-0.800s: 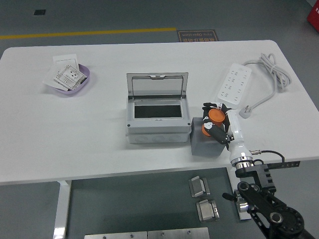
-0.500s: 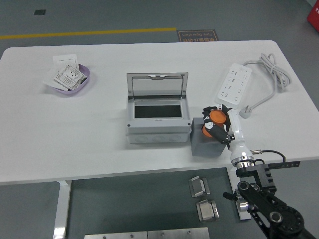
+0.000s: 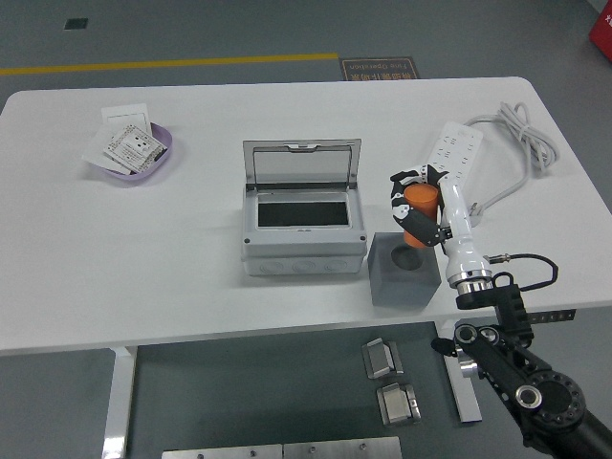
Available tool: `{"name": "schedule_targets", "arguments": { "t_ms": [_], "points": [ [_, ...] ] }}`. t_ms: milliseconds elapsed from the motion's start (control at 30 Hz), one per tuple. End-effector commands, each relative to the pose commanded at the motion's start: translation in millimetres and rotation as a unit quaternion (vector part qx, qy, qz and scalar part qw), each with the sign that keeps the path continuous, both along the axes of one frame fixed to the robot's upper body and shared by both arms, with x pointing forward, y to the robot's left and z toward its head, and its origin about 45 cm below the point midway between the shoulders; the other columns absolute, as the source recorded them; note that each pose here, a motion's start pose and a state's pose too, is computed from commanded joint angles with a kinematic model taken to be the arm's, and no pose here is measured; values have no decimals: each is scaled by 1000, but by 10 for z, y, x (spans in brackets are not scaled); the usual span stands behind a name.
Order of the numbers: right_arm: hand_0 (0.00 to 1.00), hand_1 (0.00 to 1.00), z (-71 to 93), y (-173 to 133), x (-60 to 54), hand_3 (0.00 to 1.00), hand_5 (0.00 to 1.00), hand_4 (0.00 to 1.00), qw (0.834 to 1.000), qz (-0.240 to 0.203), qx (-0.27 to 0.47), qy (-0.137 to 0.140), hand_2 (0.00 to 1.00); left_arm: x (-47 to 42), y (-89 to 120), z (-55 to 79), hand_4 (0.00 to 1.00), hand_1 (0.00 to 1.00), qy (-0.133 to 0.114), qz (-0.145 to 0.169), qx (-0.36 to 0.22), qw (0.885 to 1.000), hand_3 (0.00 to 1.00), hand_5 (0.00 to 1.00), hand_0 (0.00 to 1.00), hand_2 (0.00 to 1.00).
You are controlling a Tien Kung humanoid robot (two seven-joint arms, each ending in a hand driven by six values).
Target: Pick up the cylinder from the cube,place it in the box,flap close box
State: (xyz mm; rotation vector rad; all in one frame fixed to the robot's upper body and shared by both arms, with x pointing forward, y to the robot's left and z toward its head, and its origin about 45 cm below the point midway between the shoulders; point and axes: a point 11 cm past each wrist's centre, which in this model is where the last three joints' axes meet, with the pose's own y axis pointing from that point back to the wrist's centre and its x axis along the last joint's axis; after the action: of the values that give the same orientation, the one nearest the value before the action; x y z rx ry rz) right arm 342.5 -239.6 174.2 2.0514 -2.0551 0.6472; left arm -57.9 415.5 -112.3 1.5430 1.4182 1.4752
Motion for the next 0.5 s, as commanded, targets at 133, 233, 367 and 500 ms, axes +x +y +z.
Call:
{"name": "schedule_targets", "arguments": {
  "t_ms": [133,233,367,500],
  "points": [
    [114,159,51,149,87,308,2,2,999,22,-48,0,271,-5,6,3,705,652,1,0,1,1000,672,341,644,561],
    [114,159,80,323,159,308,2,2,995,46,-88,3,271,-12,14,7,705,652,3,1,2,1000,672,341,644,561],
    [121,164,132,635,244,309,2,2,986,86,-140,3,271,-30,33,17,705,652,8,2,3,1000,673,340,644,560],
    [118,161,188,940,299,309,2,2,974,124,-191,-4,272,-52,47,25,705,652,13,5,4,1000,672,342,644,560]
  ]
}}
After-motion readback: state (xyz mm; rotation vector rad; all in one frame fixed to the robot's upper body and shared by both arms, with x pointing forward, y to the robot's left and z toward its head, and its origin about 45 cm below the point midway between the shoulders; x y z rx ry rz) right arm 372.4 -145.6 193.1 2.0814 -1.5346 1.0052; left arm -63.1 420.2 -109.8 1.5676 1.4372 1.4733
